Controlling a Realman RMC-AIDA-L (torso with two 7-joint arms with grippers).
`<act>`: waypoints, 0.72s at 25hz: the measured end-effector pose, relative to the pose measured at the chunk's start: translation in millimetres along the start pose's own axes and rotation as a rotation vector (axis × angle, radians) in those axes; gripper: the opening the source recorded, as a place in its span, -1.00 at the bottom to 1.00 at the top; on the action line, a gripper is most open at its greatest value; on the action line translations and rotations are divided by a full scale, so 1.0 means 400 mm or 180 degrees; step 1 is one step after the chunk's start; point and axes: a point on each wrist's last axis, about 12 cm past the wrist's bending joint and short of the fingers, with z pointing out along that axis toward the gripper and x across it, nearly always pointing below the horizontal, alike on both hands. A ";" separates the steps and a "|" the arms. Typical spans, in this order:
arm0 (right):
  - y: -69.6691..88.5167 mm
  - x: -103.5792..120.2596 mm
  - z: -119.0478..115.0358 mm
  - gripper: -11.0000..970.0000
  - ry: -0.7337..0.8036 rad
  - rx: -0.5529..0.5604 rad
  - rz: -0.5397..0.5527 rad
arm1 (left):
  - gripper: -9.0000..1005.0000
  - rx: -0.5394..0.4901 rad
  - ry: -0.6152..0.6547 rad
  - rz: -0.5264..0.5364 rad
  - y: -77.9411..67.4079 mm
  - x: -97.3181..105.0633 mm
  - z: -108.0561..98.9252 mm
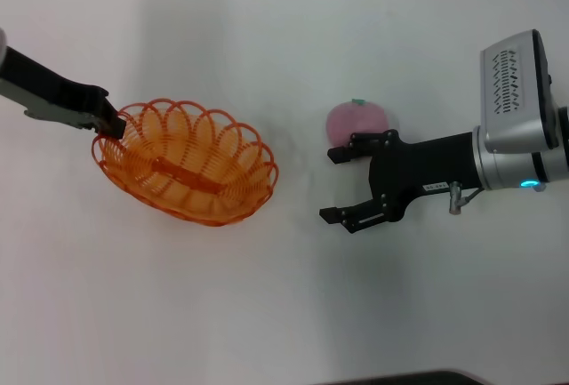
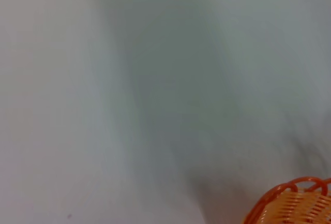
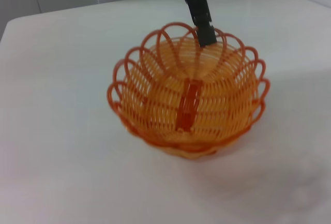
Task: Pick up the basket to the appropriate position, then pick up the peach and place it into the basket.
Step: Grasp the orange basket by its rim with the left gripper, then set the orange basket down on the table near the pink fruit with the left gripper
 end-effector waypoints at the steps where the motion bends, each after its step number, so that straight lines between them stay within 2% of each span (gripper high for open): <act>1: 0.000 0.000 0.000 0.94 0.0001 0.0000 0.0000 | -0.85 0.0048 -0.0006 -0.0056 0.006 0.004 -0.003; 9: 0.000 0.003 -0.004 0.94 0.0002 0.0013 0.0017 | -0.86 0.0420 -0.0163 -0.0505 0.033 0.049 -0.004; 14: 0.000 0.007 -0.007 0.94 -0.0003 0.0033 0.0040 | -0.86 0.0722 -0.0374 -0.0924 0.052 0.118 0.021; 18: 0.001 0.008 -0.007 0.94 -0.0005 0.0036 0.0050 | -0.86 0.0702 -0.0577 -0.1111 0.066 0.166 0.027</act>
